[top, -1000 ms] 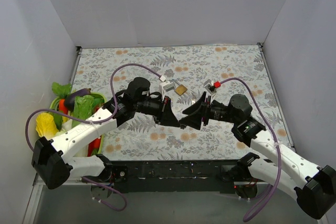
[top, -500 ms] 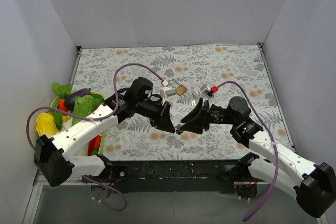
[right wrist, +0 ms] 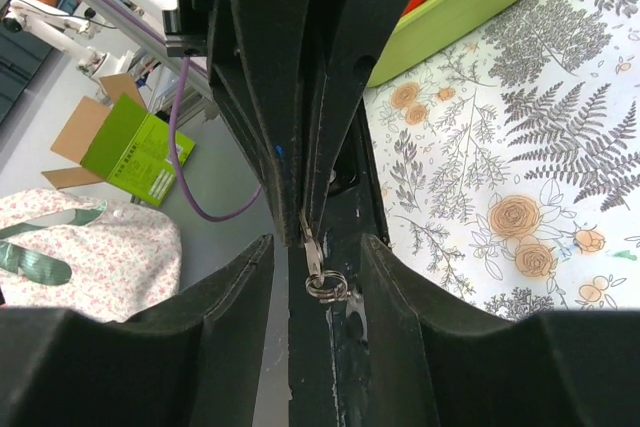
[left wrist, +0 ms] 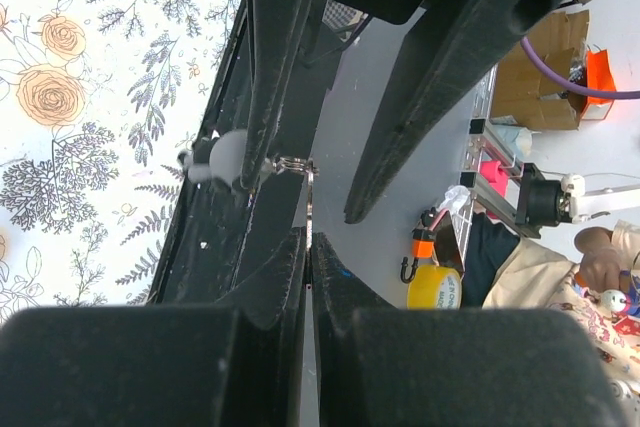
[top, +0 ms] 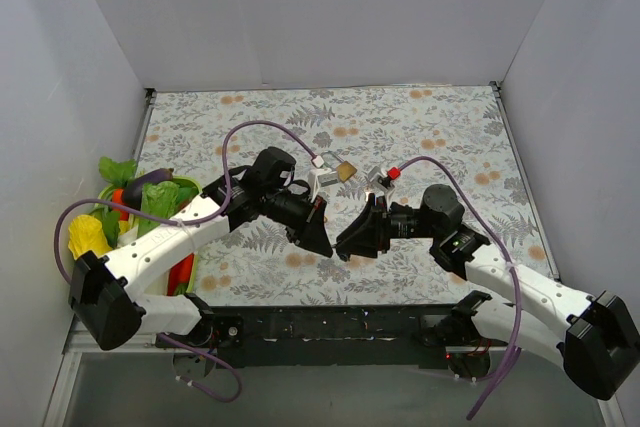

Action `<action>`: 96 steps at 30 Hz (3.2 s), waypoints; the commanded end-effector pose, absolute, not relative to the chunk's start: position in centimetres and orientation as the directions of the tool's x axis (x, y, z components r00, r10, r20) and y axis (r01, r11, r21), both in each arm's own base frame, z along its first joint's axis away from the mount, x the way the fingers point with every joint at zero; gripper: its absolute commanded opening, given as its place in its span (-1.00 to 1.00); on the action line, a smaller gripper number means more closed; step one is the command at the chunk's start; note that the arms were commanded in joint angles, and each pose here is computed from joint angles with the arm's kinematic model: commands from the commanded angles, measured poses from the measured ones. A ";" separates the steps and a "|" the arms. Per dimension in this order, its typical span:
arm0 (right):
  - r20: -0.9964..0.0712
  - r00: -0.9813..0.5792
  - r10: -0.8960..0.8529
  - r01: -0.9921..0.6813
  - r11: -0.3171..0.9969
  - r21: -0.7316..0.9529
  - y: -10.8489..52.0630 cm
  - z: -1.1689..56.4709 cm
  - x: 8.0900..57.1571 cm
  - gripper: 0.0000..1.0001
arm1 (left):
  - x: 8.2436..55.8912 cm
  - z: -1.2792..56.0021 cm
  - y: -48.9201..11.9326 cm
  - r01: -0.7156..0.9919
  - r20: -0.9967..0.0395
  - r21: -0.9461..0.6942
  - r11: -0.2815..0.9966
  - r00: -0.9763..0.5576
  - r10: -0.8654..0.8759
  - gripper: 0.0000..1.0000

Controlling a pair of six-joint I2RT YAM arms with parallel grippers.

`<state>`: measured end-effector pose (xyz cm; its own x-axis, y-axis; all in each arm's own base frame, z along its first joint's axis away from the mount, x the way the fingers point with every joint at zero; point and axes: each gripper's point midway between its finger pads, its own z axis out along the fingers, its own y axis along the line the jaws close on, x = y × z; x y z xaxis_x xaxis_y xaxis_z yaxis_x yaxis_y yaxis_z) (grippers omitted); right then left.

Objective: Unlock with the key

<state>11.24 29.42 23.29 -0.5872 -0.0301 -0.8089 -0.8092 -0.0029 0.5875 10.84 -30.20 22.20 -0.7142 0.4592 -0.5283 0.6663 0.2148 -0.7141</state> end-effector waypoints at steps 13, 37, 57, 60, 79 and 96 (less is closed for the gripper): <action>-0.831 -0.556 -0.020 -0.827 -0.085 0.556 29.5 23.8 9.8 -0.71 | 10.6 24.0 -30.2 0.703 -0.570 -0.692 0.164 -0.672 0.472 -1.00; -0.847 -0.526 0.083 -0.845 0.064 0.531 28.8 22.3 11.9 -0.97 | 16.7 25.3 -29.9 0.747 -0.738 -0.530 0.402 -0.640 0.215 0.96; -0.857 -0.426 0.290 -0.752 0.412 0.514 25.7 20.1 17.5 -0.97 | 25.7 11.8 -25.0 -0.188 -0.395 -0.594 0.782 -0.779 -0.488 0.89; -0.860 -0.413 0.298 -0.751 0.423 0.507 25.3 20.3 17.5 -0.97 | 26.5 10.7 -25.1 -0.260 -0.375 -0.541 0.800 -0.777 -0.506 0.88; -0.894 -0.320 0.313 -0.775 0.457 0.437 23.4 22.3 16.6 -0.97 | 29.1 5.6 -26.2 -0.522 -0.349 -0.251 0.815 -0.737 -0.579 0.83; -0.909 -0.275 0.313 -0.781 0.478 0.401 22.4 23.5 16.1 -0.97 | 29.9 3.1 -26.0 -0.595 -0.391 -0.155 0.788 -0.696 -0.602 0.42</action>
<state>16.01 22.63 21.19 -0.3318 0.2829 -0.8999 -0.7668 0.4748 0.4320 28.97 -26.21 2.70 -0.7540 -0.5537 -0.3535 -0.5408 0.8286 -0.1444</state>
